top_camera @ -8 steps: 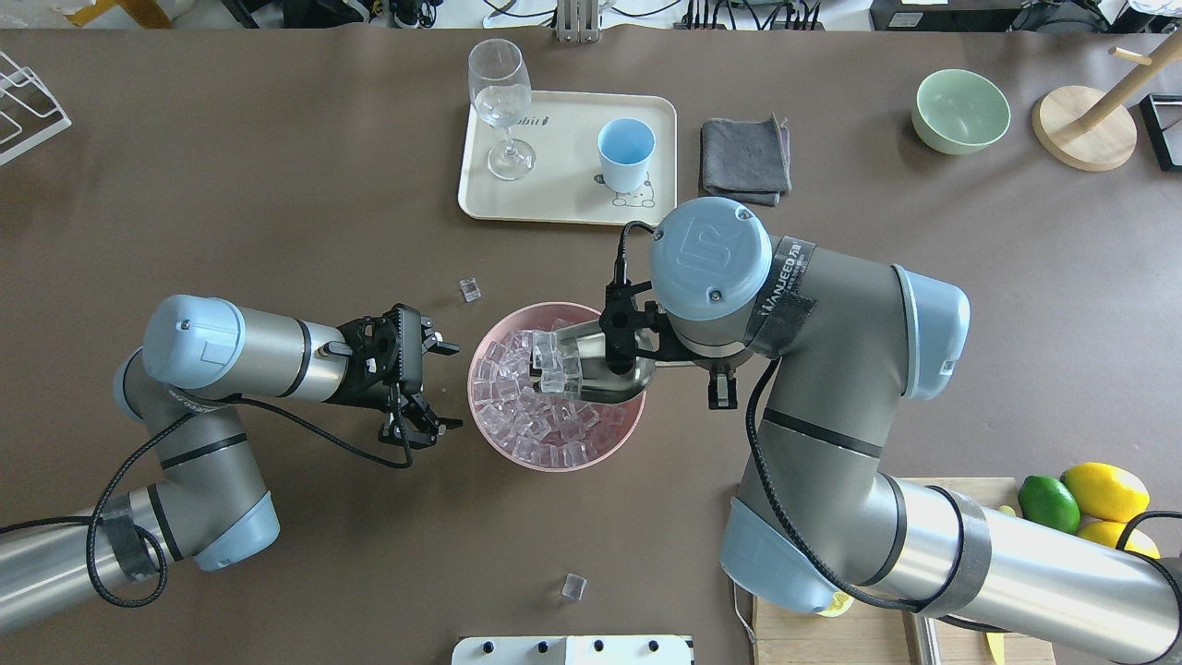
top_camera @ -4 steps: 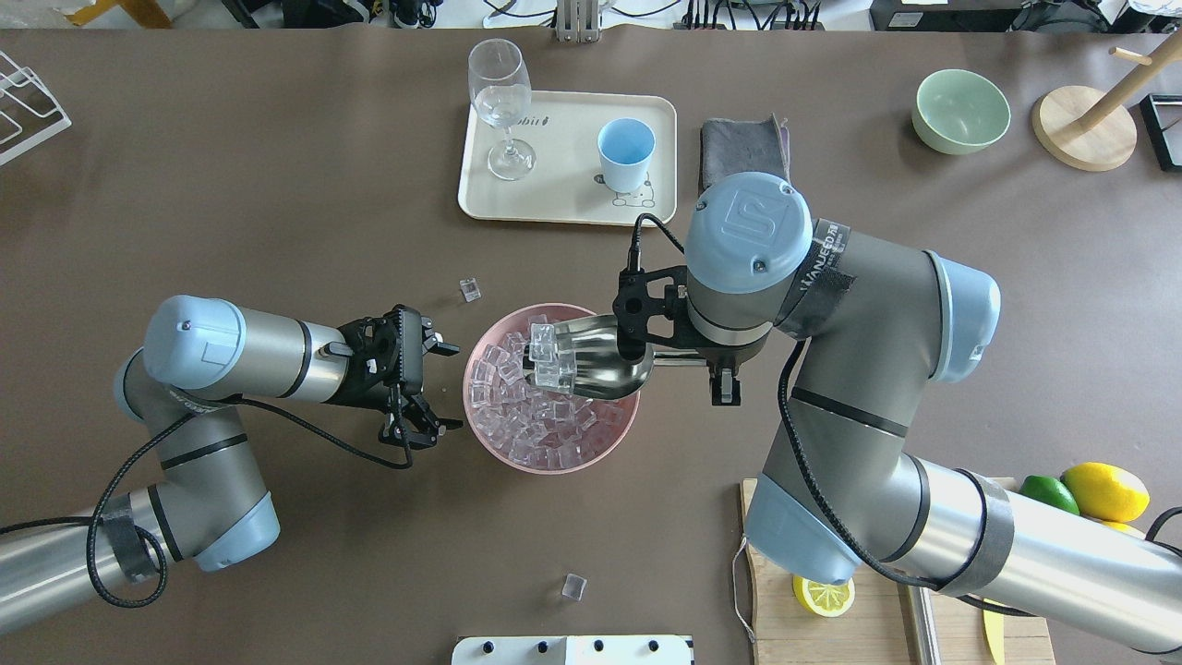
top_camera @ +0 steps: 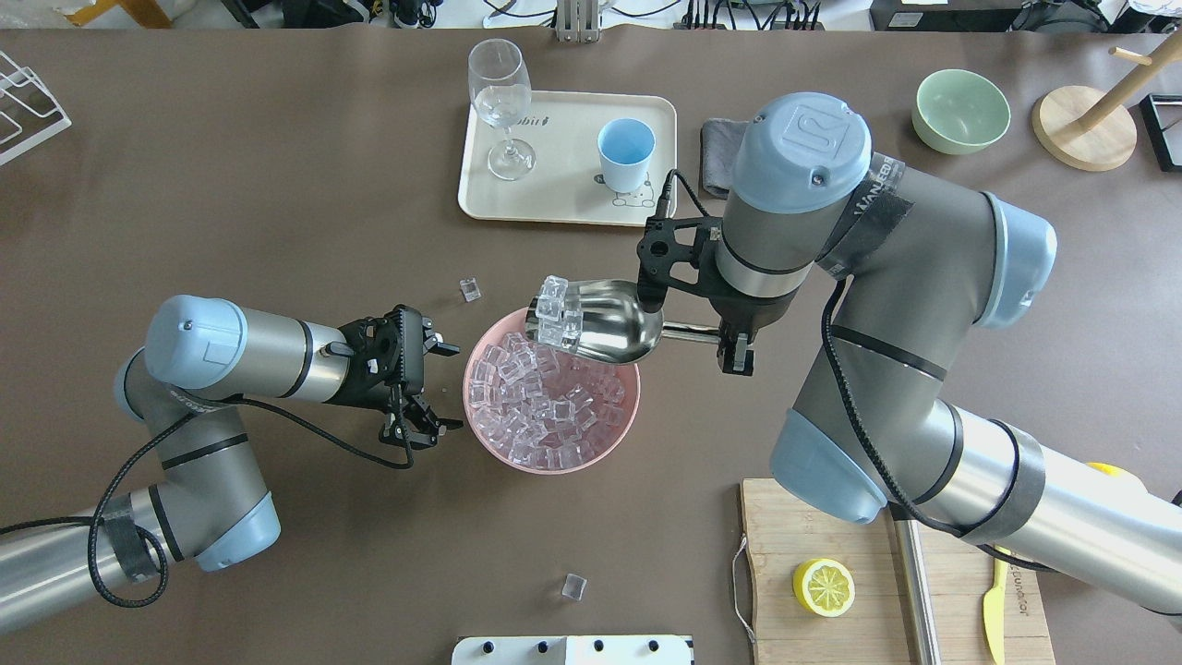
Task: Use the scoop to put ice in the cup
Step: 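Carry the filled scoop to the light-blue cup while the left arm withdraws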
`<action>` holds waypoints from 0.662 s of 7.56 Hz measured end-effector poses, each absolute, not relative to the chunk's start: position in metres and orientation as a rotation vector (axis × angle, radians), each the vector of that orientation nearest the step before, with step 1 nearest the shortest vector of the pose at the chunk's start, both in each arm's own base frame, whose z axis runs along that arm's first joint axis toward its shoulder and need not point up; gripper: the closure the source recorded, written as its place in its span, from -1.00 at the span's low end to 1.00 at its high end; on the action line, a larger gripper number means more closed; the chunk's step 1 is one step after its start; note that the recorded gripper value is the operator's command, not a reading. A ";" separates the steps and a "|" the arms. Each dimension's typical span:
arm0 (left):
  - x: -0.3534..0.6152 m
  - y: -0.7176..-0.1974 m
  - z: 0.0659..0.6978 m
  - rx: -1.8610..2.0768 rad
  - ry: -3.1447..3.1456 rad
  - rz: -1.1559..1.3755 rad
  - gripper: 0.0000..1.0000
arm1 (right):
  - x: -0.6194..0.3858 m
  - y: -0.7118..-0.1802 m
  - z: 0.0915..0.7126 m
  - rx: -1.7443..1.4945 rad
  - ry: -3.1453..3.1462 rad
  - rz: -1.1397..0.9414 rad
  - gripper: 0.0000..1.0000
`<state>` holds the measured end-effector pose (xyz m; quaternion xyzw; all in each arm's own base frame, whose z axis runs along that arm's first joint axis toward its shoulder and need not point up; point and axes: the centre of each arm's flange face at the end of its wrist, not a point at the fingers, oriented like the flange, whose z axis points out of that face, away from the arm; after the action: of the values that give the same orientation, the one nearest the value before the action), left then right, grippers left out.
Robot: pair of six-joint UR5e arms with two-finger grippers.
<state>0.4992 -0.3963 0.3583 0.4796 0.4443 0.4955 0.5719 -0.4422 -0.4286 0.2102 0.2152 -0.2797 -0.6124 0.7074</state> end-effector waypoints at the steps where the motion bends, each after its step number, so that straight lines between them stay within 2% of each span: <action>1: 0.499 -0.396 0.358 1.123 1.042 1.162 -0.97 | -0.429 -0.439 0.208 0.461 -0.659 -1.307 1.00; 5: 0.502 -0.398 0.363 1.085 1.024 1.168 -0.97 | -0.380 -0.481 0.205 0.364 -0.754 -1.028 1.00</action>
<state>0.5019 -0.3977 0.3628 0.4650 0.4388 0.5003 0.5838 -0.3799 -0.4809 0.2052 0.1687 -0.3498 -0.4772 0.7883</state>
